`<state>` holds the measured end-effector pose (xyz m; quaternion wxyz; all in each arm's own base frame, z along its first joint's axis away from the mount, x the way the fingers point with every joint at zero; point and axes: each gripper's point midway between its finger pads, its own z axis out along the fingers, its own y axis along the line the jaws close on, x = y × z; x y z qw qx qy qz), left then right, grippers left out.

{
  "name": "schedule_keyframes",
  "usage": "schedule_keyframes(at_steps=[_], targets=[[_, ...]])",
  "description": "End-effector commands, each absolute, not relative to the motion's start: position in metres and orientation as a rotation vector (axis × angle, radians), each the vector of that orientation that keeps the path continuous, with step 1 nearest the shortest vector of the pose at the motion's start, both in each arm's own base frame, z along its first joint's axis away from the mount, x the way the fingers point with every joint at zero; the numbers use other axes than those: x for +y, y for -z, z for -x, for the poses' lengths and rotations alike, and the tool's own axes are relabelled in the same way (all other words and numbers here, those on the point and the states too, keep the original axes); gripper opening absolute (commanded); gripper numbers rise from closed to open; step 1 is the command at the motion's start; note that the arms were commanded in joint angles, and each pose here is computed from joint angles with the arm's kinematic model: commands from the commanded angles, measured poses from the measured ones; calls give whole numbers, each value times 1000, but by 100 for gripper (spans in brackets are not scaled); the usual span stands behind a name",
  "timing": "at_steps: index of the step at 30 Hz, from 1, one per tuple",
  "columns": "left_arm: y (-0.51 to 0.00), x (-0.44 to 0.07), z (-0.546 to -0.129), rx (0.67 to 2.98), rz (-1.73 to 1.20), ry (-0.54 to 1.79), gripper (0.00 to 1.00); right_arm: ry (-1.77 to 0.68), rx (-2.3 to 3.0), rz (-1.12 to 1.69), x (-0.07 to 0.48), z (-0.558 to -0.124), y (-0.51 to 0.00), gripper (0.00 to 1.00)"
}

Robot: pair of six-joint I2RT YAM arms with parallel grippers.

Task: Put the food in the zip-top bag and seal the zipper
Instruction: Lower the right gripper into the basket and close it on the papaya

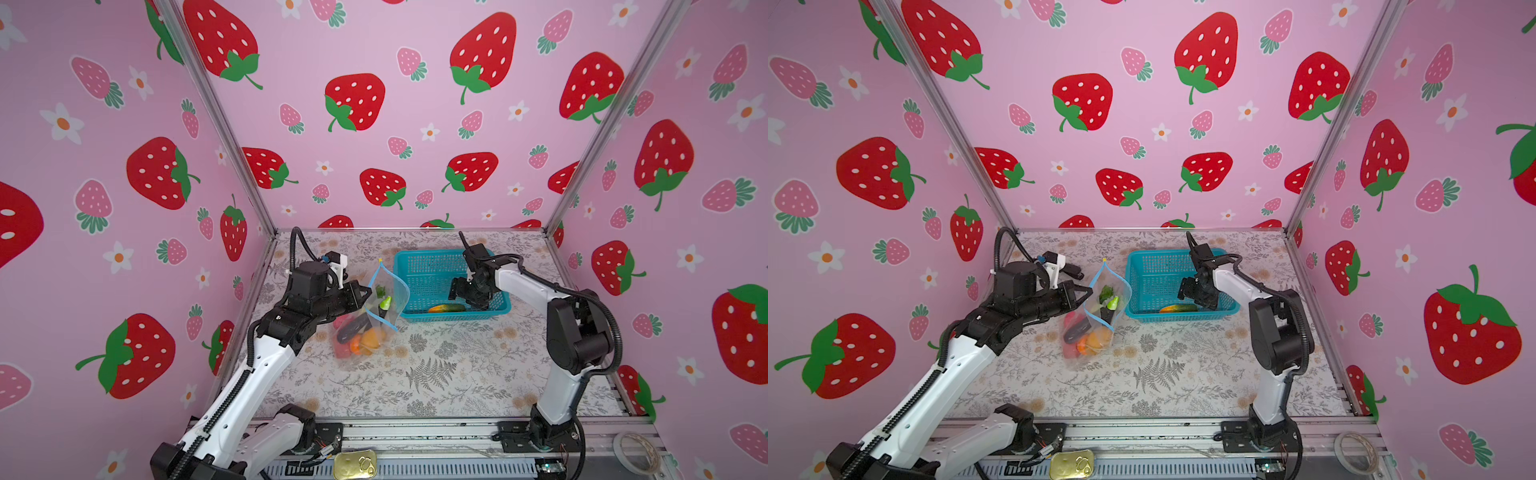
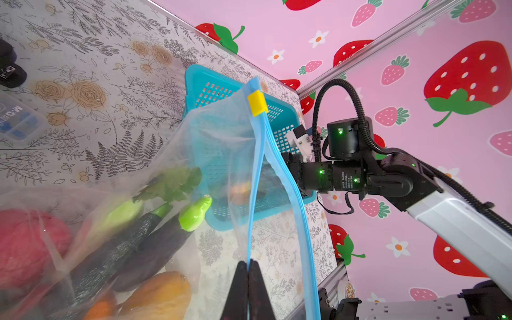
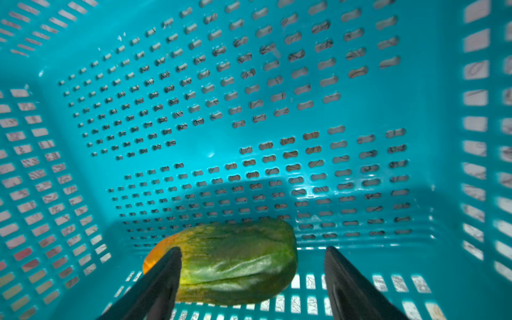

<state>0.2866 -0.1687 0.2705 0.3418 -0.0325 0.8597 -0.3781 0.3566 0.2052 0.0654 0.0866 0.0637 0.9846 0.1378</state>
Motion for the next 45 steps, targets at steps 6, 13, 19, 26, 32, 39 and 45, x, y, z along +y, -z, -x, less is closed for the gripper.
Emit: schedule_keyframes(at_steps=[6, 13, 19, 26, 32, 39, 45], targets=[[-276, -165, -287, 2210, 69, 984, 0, -547, 3000, -288, 222, -351, -51, 84], [-274, -163, -288, 2212, 75, 980, 0, -635, 2994, -271, 240, -353, -53, 80], [-274, -162, -288, 2211, 79, 981, 0, -712, 2983, -245, 259, -357, -57, 78], [-275, -159, -285, 2209, 84, 978, 0, -774, 2961, -212, 277, -363, -65, 77], [-274, -159, -284, 2210, 86, 980, 0, -831, 2935, -201, 290, -369, -71, 77], [-275, -158, -284, 2209, 85, 982, 0, -859, 2905, -156, 308, -378, -78, 76], [-273, -158, -283, 2214, 88, 978, 0, -823, 2861, -78, 316, -393, -89, 76]])
